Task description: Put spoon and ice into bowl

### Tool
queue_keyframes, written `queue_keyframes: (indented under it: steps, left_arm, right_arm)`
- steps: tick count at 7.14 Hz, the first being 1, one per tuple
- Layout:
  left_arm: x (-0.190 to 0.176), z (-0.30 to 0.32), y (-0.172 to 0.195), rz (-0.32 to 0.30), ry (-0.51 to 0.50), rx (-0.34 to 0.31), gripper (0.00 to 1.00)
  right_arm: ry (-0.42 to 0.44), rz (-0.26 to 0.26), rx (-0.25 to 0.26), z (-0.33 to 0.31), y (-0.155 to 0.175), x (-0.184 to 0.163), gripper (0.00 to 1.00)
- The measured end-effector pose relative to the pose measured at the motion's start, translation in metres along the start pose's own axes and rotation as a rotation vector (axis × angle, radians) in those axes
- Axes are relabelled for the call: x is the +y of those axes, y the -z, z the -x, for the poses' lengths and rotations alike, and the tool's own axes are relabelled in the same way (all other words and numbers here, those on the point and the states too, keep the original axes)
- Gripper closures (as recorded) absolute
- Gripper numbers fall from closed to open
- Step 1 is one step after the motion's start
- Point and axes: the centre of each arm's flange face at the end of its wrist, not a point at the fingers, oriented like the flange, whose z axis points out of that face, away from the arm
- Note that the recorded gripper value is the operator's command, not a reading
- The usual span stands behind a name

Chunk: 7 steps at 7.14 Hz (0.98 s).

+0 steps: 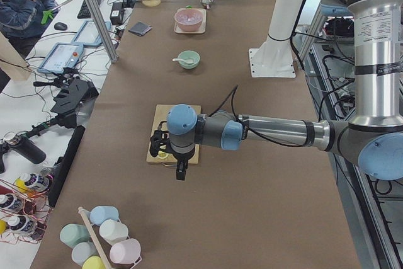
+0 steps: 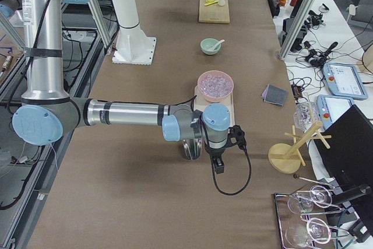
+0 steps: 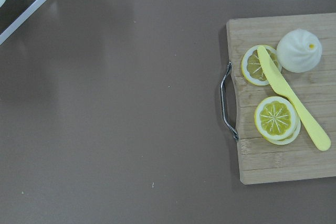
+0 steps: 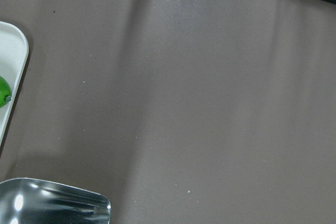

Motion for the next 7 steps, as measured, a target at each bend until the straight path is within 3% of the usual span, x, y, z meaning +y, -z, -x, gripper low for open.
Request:
queue_keyframes:
  steps: [7]
  left_arm:
    - [-0.0007,-0.0024,0.0009,-0.003,-0.006,0.006,0.02]
  right_arm:
    - [-0.008,0.008,0.001,-0.003,-0.0036,0.0032,0.0]
